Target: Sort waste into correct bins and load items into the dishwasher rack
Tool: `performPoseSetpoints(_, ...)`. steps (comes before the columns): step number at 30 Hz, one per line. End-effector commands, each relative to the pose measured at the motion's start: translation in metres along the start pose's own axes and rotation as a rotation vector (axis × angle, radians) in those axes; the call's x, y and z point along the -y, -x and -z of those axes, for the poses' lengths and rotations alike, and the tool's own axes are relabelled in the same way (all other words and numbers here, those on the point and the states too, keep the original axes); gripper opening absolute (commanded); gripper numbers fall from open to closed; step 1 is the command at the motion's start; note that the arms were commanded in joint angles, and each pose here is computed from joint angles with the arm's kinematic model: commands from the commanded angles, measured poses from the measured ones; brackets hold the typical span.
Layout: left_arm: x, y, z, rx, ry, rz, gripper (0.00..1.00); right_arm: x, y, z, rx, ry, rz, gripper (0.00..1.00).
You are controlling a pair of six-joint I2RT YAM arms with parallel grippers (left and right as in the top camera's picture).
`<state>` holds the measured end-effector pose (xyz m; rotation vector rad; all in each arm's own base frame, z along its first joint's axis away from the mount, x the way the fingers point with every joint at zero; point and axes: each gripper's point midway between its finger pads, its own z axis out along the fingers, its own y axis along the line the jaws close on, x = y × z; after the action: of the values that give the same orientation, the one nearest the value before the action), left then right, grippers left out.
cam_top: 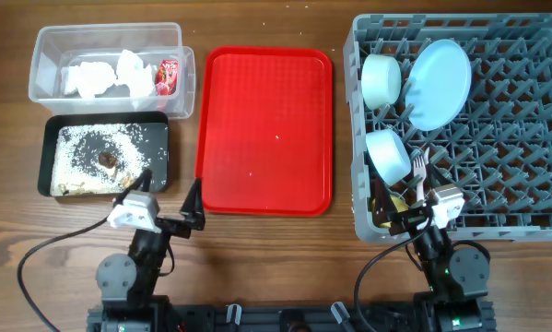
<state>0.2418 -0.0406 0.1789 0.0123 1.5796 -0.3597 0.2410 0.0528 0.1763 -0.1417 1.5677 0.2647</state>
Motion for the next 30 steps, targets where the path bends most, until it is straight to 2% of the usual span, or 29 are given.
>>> performPoseSetpoints(1, -0.003, -0.0111, 0.0002, -0.032, 0.006, -0.012, 1.0, -0.0038, 0.0017, 0.0004, 0.009, 0.02, -0.008, 1.0)
performPoseSetpoints(30, -0.0041, -0.0162, 0.0004, -0.053, 0.011, 0.004, 1.0, -0.0038, 0.0017, 0.0004, 0.009, 0.02, -0.008, 1.0)
